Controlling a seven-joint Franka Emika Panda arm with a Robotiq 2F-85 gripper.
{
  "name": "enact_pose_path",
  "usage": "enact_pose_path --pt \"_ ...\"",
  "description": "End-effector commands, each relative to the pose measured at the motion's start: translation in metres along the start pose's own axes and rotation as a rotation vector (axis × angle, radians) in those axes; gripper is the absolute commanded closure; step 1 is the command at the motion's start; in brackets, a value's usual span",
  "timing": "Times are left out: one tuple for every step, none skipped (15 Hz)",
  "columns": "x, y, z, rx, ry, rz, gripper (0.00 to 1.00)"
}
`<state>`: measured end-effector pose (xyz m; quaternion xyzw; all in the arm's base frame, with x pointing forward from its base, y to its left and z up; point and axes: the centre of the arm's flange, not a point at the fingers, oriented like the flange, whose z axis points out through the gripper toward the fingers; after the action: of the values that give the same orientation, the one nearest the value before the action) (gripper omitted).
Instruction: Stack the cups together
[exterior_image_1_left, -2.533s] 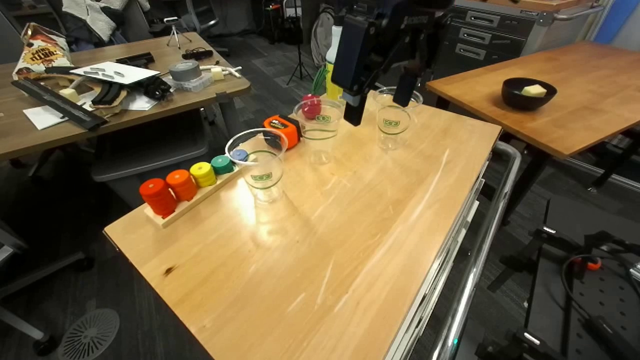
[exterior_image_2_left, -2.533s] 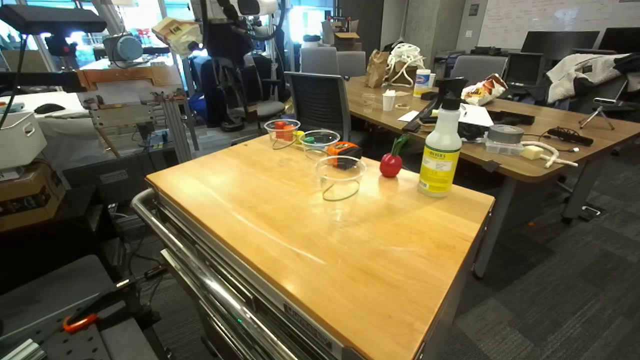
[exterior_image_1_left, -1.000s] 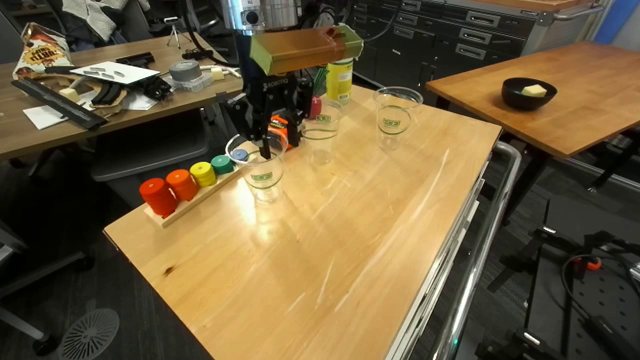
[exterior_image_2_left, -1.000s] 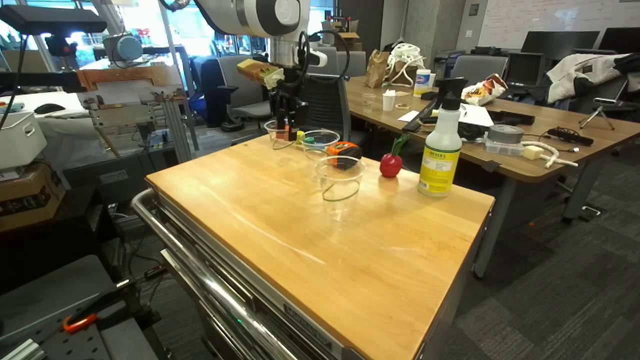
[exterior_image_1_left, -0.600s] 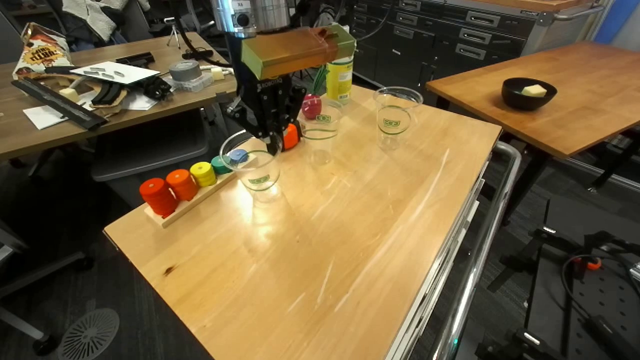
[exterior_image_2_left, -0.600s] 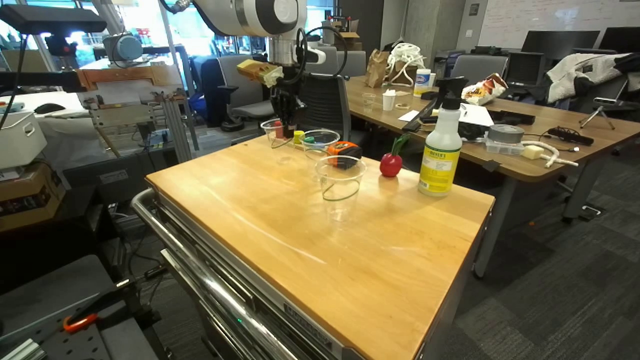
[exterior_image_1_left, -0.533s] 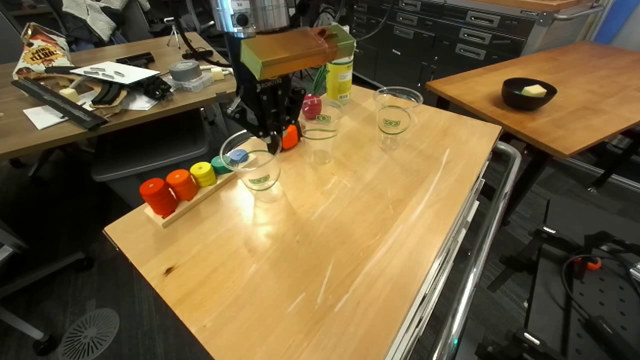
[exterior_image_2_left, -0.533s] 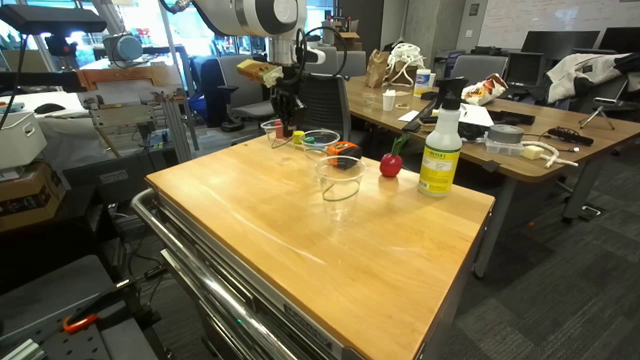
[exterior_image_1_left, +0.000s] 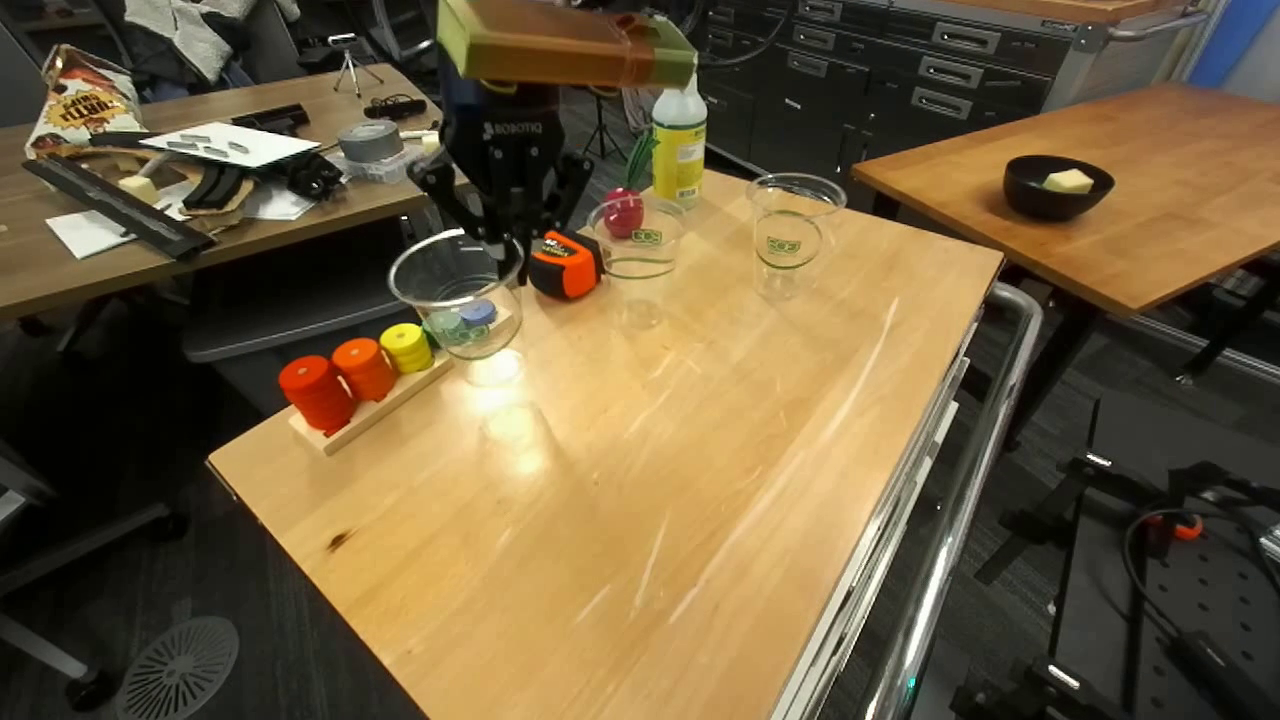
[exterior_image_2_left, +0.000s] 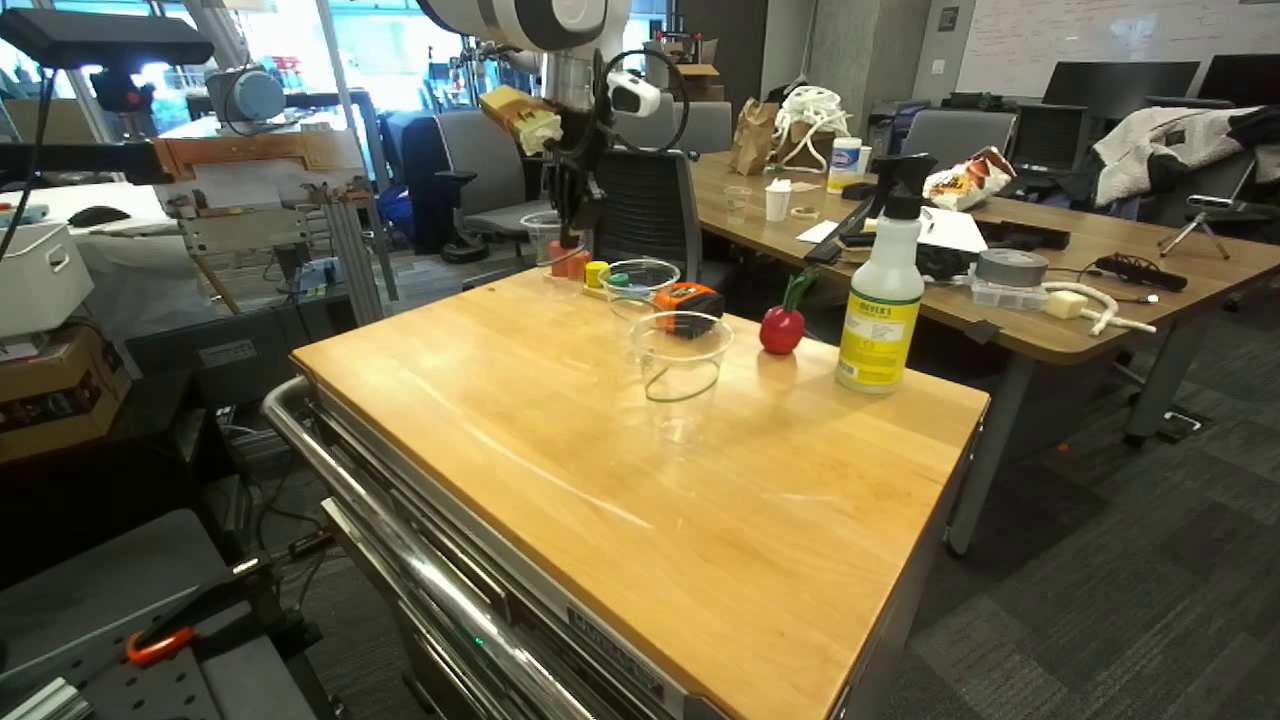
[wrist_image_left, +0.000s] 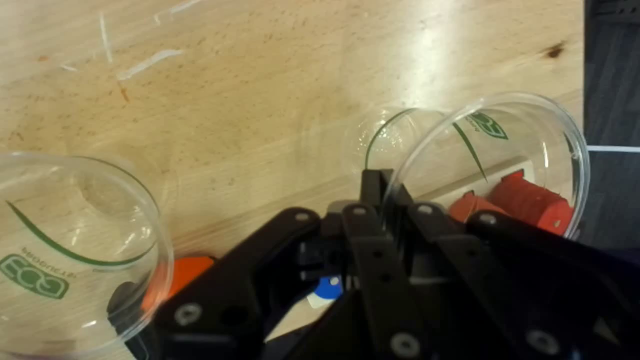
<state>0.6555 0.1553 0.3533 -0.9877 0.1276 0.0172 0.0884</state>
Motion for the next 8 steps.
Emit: enact_pose_path --pt "-0.001 0.004 -0.065 0.07 0.068 0.07 0.96" --pt "-0.001 0.008 -0.078 0.065 0.098 0.086 0.96" --pt "-0.006 0.013 -0.094 0.064 0.124 0.101 0.96" --pt "-0.008 0.016 -0.107 0.059 0.15 0.113 0.97" --pt "-0.012 0.021 -0.12 0.054 0.172 0.127 0.97" --pt "-0.019 0.027 -0.132 0.044 0.19 0.142 0.97" --pt "-0.022 0.03 -0.141 0.034 0.209 0.152 0.97" --pt "-0.026 0.035 -0.147 0.01 0.223 0.174 0.97"
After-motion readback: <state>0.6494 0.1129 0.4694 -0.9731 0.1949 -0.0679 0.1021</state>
